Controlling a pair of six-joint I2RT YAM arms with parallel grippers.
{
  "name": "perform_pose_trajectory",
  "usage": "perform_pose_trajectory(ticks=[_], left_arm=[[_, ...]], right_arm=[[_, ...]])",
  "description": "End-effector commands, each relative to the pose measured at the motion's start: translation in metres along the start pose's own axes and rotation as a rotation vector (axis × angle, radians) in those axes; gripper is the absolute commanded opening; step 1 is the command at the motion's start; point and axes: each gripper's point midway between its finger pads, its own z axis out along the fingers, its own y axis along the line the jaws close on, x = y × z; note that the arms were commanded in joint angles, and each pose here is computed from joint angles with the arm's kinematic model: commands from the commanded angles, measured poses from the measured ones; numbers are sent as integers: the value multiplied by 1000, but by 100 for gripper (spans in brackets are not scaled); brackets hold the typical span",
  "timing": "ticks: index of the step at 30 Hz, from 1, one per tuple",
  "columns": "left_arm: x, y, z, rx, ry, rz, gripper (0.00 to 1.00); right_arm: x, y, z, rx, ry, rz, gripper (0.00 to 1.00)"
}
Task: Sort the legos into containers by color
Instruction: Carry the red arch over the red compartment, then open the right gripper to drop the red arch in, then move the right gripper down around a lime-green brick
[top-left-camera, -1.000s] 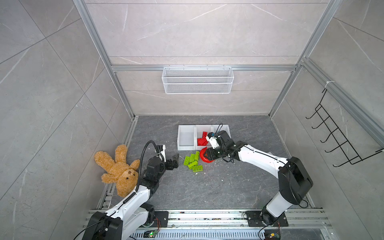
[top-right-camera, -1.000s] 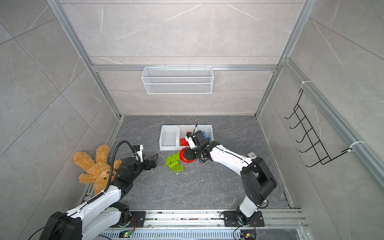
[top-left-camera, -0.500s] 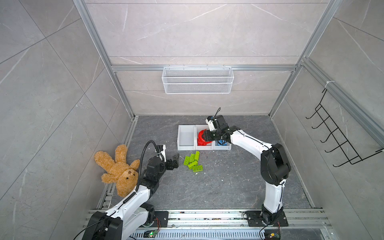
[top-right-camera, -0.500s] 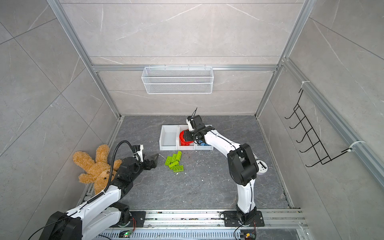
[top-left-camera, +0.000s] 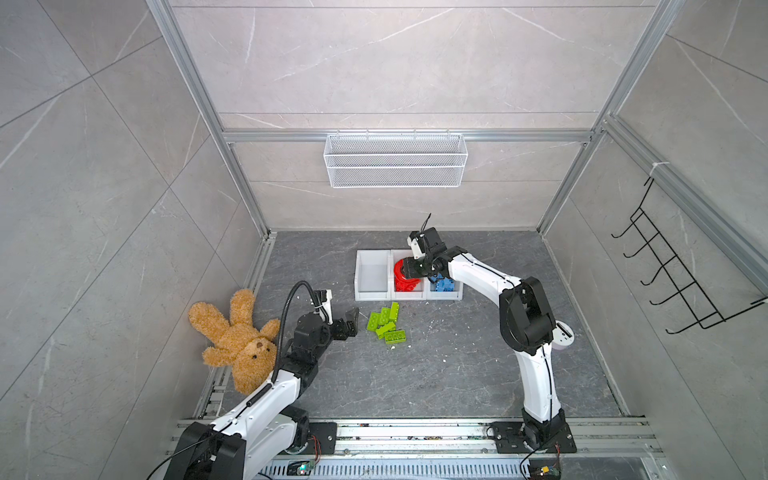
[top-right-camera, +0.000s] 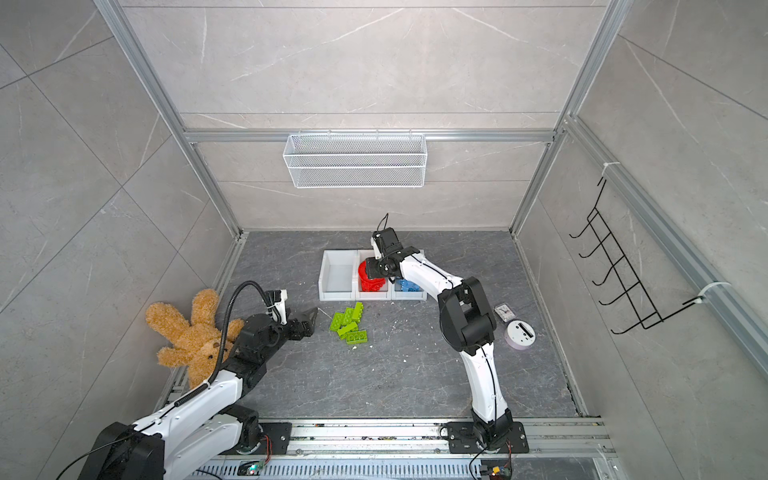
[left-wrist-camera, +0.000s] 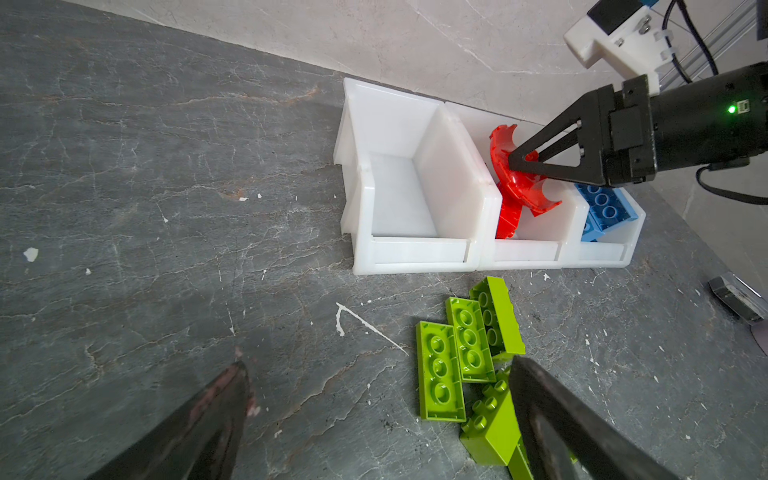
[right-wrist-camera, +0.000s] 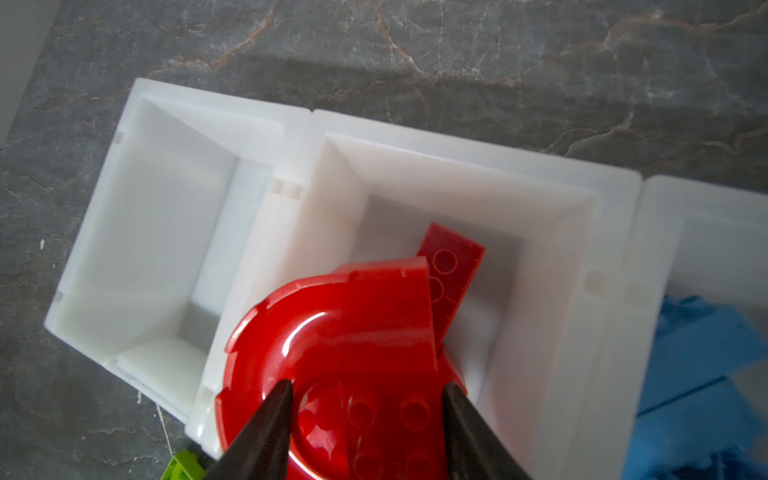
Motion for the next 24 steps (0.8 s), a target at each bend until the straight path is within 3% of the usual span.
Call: perform_pose_trajectory(ticks=[1,8,14,18,24], left_arm=[[-29,-8,-2,18,-83,10,99],[-30,-9,-3,18,-88,10,99],[-30,-9,-3,19,-85,9,99],[-31,-7,-4,10,-90,12,99],[-31,-2,-6,-17,-98,10,99]], right_arm=[[-10,-2,-10,13,-17,15,51],[-30,18,-59,-58,-109,-13,70],[-26,13,-74,-16,-96,-45,73],[0,43,-91,-114,-92,-120,74],[83,81,-86,-168,20,-120,72]])
